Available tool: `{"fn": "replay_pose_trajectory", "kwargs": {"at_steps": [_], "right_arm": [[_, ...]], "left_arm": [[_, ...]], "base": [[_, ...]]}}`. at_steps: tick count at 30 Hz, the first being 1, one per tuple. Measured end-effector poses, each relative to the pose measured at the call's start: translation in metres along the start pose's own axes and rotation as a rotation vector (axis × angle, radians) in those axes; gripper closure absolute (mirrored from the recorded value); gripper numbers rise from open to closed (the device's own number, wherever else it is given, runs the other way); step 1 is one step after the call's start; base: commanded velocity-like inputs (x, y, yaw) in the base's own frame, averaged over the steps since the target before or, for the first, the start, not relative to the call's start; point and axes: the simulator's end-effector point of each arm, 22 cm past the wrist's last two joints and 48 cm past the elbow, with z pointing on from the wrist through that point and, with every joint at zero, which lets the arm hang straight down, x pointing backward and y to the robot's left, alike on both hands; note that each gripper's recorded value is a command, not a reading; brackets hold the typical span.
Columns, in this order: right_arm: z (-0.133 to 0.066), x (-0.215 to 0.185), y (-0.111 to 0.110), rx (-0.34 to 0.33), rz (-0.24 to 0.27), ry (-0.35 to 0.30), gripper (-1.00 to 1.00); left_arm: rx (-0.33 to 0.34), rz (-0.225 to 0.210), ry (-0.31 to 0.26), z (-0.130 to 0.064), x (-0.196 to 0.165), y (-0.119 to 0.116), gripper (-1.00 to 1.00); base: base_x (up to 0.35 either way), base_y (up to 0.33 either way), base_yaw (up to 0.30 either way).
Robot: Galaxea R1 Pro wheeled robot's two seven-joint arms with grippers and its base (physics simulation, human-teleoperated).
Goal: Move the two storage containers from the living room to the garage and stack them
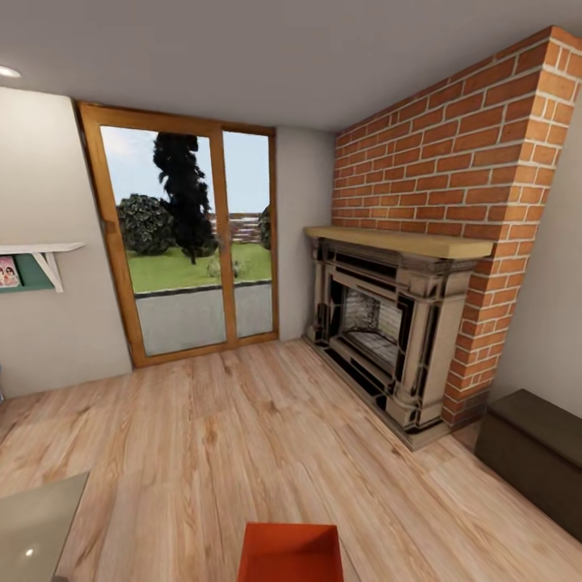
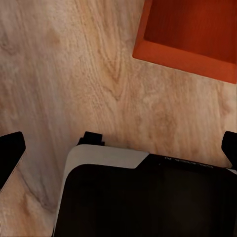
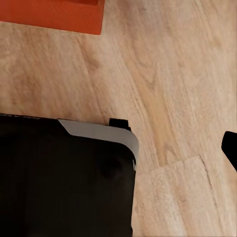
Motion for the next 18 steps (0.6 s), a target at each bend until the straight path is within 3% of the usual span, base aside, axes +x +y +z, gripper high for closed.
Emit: {"fn": "replay_pose_trajectory", "kwargs": {"at_steps": [9, 18], "right_arm": [[0.0002, -0.0005, -0.0045, 0.011, 0.013, -0.003, -1.00], [0.0002, -0.0006, -0.0061, 0.012, 0.007, -0.004, -1.00]], "left_arm": [[0.002, -0.001, -0.002, 0.0002, -0.0004, -0.0018, -1.00], [0.003, -0.002, -0.001, 0.0002, -0.0002, -0.0023, -1.00]], "base": [[0.028, 0.015, 0.000], [0.000, -0.101, 0.000]]}}
